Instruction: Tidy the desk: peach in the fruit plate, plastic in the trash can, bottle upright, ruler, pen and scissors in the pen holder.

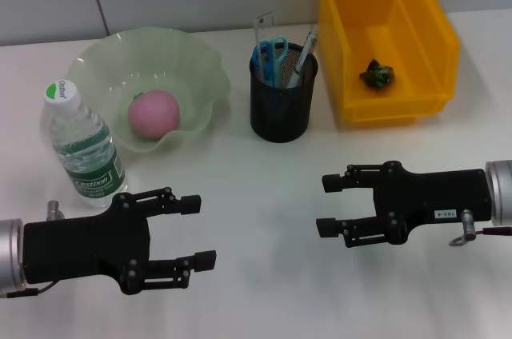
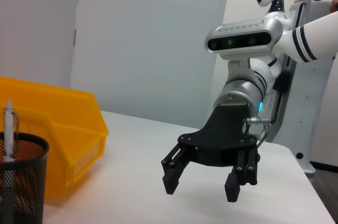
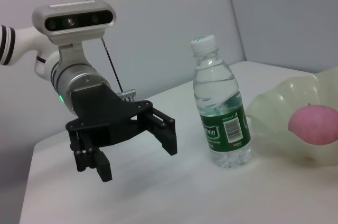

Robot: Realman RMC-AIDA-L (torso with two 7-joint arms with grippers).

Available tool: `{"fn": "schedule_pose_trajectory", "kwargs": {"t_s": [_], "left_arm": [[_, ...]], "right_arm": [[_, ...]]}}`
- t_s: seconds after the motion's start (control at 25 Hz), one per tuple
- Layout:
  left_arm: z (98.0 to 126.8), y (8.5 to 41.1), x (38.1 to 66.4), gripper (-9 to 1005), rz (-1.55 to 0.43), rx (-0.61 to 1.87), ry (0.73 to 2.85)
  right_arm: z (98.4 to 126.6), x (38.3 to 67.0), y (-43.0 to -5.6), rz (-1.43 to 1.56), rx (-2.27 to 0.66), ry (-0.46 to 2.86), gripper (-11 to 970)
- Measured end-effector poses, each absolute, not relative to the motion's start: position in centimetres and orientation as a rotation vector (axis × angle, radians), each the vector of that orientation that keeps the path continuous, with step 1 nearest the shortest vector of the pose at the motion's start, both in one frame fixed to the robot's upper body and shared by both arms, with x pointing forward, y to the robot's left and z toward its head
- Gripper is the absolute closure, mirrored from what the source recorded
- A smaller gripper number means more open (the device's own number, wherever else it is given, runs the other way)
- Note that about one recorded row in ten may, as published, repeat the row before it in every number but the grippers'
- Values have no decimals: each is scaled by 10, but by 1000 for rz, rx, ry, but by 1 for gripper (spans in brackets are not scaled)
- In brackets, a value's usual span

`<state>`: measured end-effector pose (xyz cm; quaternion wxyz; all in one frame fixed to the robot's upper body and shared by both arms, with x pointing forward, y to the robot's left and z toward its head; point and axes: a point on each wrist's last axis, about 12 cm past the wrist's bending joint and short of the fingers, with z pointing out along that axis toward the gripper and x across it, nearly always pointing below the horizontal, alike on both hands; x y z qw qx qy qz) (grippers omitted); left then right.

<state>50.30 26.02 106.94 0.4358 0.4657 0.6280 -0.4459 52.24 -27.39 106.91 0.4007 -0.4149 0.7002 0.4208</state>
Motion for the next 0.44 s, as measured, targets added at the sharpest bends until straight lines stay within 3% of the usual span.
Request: {"fn": "schedule_pose_trajectory", "kwargs": {"t_s": [0.44], "left_arm": [[1068, 261, 502, 211, -1114, 1146, 1576]], "right_arm": [[1068, 520, -275, 1074, -1047, 1773, 185]]}}
